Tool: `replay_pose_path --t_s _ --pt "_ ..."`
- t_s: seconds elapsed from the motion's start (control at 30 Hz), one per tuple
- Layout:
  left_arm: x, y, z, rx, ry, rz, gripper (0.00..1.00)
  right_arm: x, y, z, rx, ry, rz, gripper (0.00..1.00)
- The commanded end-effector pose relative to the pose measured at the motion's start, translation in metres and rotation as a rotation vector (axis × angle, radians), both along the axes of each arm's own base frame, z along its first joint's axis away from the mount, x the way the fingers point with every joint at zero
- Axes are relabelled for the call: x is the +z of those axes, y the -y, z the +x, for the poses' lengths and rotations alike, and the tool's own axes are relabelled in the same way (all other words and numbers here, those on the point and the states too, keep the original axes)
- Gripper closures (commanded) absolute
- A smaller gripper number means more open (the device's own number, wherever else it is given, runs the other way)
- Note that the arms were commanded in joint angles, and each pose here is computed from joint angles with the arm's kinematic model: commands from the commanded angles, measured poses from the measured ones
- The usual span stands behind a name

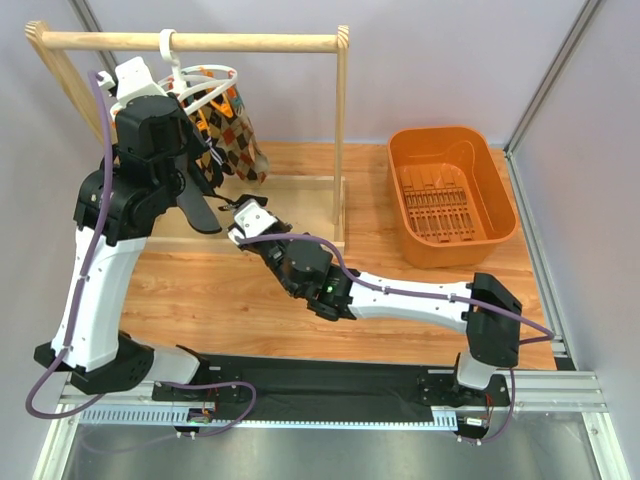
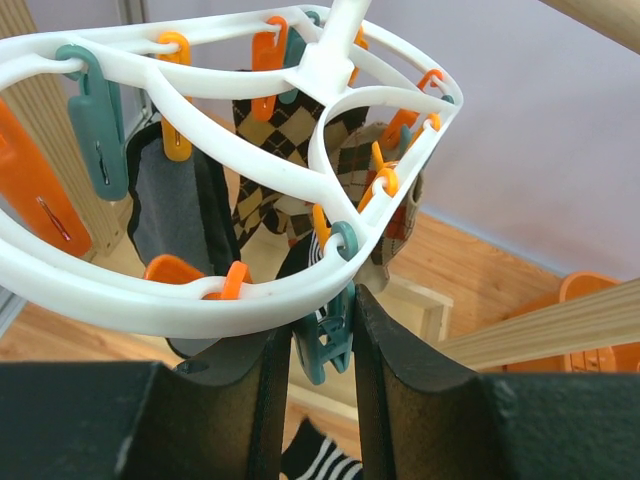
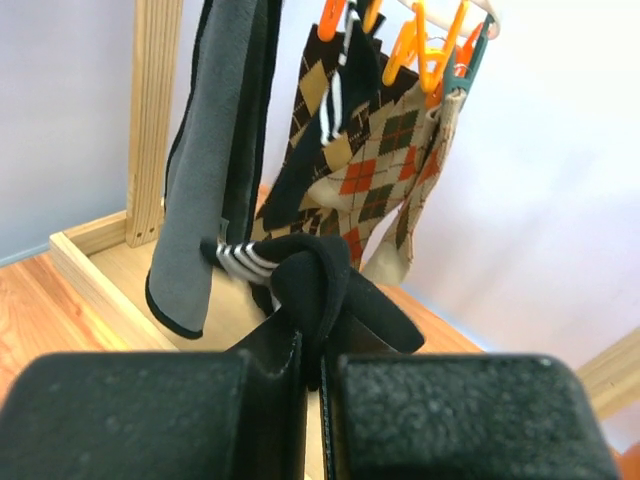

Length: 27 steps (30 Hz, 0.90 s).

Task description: Remove the socks clipped to the hanger

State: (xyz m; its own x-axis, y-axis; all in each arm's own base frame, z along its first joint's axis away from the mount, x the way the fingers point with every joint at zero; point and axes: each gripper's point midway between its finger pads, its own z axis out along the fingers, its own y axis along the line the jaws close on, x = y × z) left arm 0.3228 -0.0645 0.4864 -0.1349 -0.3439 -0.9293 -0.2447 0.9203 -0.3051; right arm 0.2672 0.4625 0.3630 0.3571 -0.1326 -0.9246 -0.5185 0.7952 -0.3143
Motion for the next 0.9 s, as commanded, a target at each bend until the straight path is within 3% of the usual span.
replay_pose_path --t_s 0.0,0.2,0.27,0.37,0.6,0.7,0.73,0.87 --pt "0.011 0.001 -0.007 -0.033 0.039 -0.004 1.00 0.030 0.031 -0.008 -0.025 -0.014 0.100 1.00" --pt "0.007 0.002 -0.015 -0.071 0.045 0.006 1.00 0.010 0.108 0.007 -0.212 -0.145 0.026 1.00" --pt "0.000 0.007 -0.013 -0.096 0.051 0.008 0.98 0.006 0.130 0.012 -0.248 -0.229 0.063 1.00" --pt "-0.003 0.009 -0.019 -0.127 0.079 -0.002 0.92 -0.017 0.187 0.026 -0.349 -0.369 0.015 0.99" --pt "-0.004 0.004 -0.033 -0.150 0.099 0.013 0.78 -0.061 0.313 0.068 -0.630 -0.568 0.076 1.00" --pt "-0.006 0.013 -0.031 -0.199 0.094 0.021 0.67 -0.087 0.346 0.079 -0.736 -0.634 0.055 1.00" --pt "-0.006 0.015 -0.031 -0.213 0.094 0.023 0.59 -0.094 0.355 0.082 -0.768 -0.658 0.056 1.00" --pt "-0.011 0.024 -0.029 -0.260 0.069 0.037 0.52 -0.121 0.392 0.092 -0.908 -0.765 0.063 1.00"
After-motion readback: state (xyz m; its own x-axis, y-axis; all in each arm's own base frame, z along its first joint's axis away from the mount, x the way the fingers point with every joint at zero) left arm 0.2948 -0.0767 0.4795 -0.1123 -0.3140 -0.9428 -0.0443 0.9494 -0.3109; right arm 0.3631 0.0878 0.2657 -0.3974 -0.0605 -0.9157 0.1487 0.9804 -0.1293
